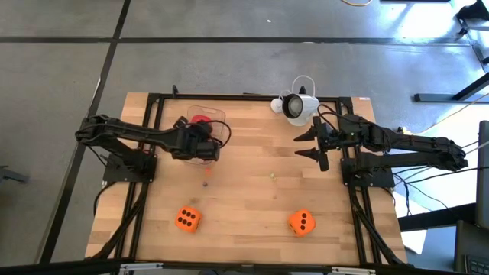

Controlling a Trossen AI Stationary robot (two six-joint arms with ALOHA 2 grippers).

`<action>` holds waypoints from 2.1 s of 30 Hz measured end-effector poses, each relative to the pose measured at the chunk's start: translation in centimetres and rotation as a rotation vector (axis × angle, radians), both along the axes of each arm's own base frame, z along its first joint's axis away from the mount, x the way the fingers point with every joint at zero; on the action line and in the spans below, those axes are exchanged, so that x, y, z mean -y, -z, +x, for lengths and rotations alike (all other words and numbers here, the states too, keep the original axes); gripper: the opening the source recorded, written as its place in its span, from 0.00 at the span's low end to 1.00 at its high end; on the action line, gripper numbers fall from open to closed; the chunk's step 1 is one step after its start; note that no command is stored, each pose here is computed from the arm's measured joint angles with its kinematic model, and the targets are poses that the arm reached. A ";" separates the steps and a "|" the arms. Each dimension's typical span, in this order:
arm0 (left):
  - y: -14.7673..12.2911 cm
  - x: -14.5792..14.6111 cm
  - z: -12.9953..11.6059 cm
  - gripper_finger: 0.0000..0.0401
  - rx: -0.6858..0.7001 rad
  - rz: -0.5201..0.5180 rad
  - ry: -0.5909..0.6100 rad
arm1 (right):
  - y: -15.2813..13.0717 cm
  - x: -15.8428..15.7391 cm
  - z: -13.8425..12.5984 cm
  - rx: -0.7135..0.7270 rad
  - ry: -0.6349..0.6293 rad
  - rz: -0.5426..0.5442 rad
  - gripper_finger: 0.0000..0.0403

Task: Pick & Place Dice
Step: Put the small red die into the transparent bin

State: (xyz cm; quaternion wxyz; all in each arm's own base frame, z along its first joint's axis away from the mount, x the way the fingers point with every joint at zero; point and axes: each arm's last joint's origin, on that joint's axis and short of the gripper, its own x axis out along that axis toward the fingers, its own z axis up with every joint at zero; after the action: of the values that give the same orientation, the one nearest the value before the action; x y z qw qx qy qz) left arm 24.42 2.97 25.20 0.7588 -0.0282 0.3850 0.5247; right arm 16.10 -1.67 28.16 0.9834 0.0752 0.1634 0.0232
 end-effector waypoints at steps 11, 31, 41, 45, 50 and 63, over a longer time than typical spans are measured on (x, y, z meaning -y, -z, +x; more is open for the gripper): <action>-0.1 -0.2 0.1 0.30 0.005 0.026 -0.006 | 0.0 0.0 0.0 0.000 0.000 0.000 0.60; -0.2 -0.2 0.4 0.32 0.126 0.006 -0.067 | 0.0 0.0 0.0 0.000 0.000 -0.002 0.60; -0.4 -0.1 1.3 0.31 0.245 -0.055 -0.062 | 0.0 0.0 0.0 0.000 0.002 -0.003 0.60; -0.5 -0.1 1.4 0.31 0.312 -0.053 -0.108 | 0.0 0.0 0.0 0.000 0.002 -0.003 0.60; -0.6 -0.3 1.3 0.30 0.401 -0.009 -0.193 | 0.0 0.0 0.0 0.000 0.003 -0.003 0.60; 2.2 -2.1 2.4 0.29 0.364 -0.049 -0.327 | 0.0 0.0 0.0 -0.002 0.002 -0.004 0.60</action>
State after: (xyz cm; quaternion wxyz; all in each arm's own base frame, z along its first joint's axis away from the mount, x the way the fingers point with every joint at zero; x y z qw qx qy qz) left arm 26.86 5.08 22.98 0.7195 -0.2026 0.2448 0.6175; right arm 16.14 -1.68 28.12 0.9834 0.0736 0.1645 0.0217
